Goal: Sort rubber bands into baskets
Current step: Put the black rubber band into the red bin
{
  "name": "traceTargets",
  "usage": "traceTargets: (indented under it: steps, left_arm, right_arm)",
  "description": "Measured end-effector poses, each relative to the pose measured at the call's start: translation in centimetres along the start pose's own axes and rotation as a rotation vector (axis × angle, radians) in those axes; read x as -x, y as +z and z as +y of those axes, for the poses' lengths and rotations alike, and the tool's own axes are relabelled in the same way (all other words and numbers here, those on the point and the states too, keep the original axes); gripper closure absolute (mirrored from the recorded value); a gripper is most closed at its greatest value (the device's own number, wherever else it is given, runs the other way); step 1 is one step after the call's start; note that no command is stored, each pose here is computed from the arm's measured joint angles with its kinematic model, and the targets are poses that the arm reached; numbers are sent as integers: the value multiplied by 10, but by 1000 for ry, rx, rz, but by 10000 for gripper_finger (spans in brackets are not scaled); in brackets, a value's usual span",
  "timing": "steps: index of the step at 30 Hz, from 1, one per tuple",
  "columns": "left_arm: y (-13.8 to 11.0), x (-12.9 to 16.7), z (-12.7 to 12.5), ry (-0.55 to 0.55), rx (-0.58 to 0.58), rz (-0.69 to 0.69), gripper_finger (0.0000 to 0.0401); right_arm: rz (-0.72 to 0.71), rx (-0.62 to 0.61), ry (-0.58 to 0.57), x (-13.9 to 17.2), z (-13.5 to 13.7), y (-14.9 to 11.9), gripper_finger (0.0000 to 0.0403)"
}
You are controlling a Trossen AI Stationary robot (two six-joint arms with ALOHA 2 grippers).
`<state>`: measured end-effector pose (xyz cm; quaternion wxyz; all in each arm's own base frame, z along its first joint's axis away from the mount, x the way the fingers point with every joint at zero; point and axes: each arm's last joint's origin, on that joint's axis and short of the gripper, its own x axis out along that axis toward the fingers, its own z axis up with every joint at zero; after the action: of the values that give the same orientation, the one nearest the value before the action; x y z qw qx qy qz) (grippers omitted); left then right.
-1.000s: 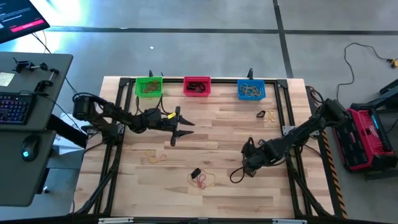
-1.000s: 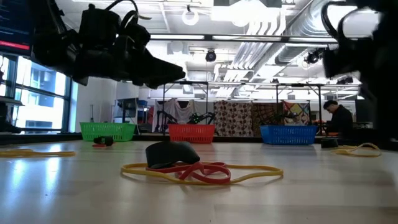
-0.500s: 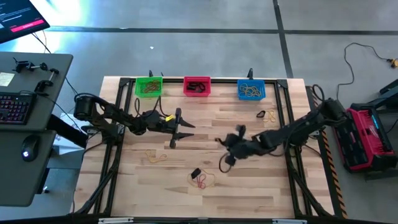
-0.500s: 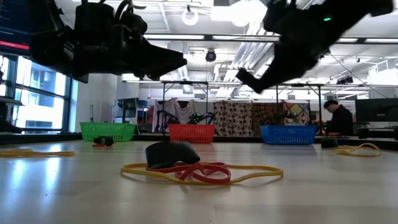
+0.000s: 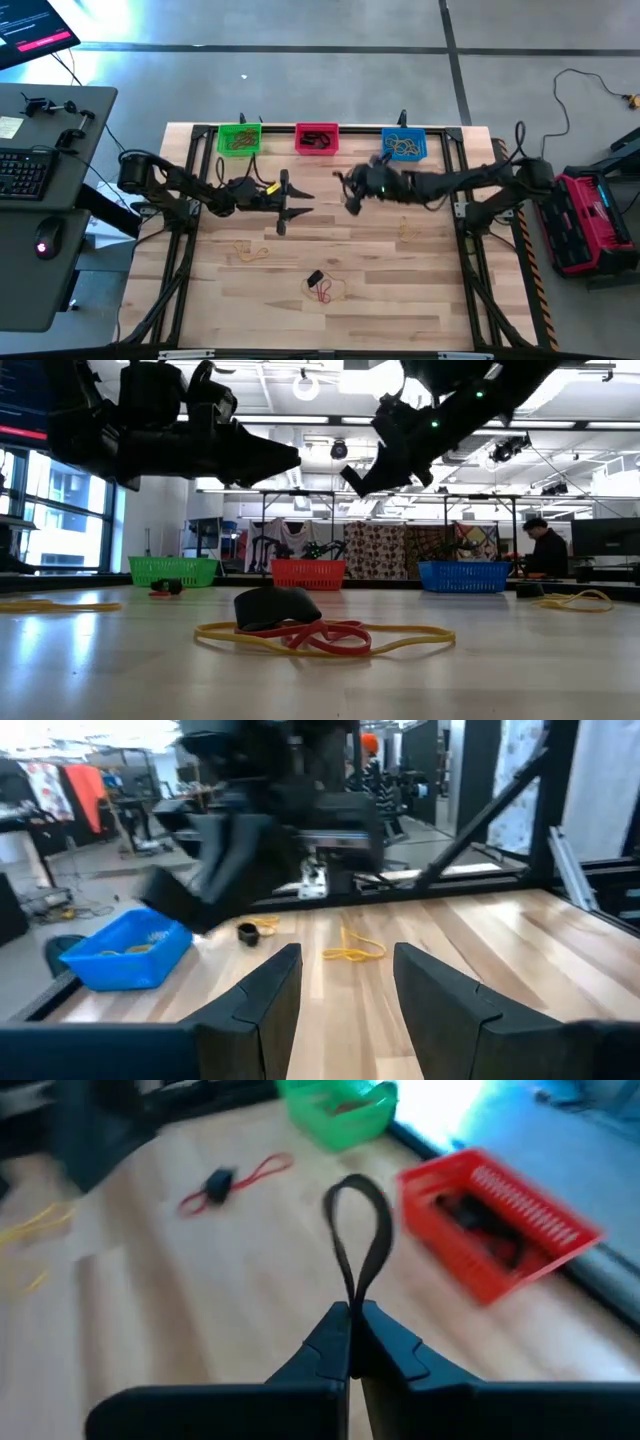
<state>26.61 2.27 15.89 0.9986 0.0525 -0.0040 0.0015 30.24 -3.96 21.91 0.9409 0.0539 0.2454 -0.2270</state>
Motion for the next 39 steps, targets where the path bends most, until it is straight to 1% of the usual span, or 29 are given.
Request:
traceTargets:
  steps: [2, 6, 9, 12, 14, 19, 24, 28, 34, 39]
  left_arm:
    - [2, 0, 1, 24, -9, -6, 250]
    - [7, 1, 1, 30, -15, -24, 250]
    - [7, 2, 2, 50, -14, -24, 250]
    - [6, 2, 4, 105, -13, -10, 250]
    - [5, 2, 4, 139, -12, 9, 250]
    - [2, 2, 6, 188, -1, 37, 250]
    - [1, 3, 8, 263, 20, 55, 250]
    - [0, 3, 10, 337, 21, 63, 250]
    - [-1, 5, 12, 452, 17, 92, 250]
    - [-5, 5, 10, 476, 8, 133, 250]
  right_arm:
    - [-13, -5, -25, -3, -14, 11, 403]
    - [-3, 4, -39, -10, -34, 36, 403]
    - [69, 31, -58, -23, -43, 52, 403]
    - [157, 43, -84, -42, -50, 66, 403]
    - [194, 36, -96, -56, -55, 77, 403]
    - [312, -3, -108, -89, -75, 94, 403]
    - [448, -89, -146, -118, -99, 100, 403]
    - [515, -148, -179, -140, -115, 99, 403]
    - [573, -223, -152, -168, -127, 94, 403]
    - [618, -275, -136, -187, -136, 82, 403]
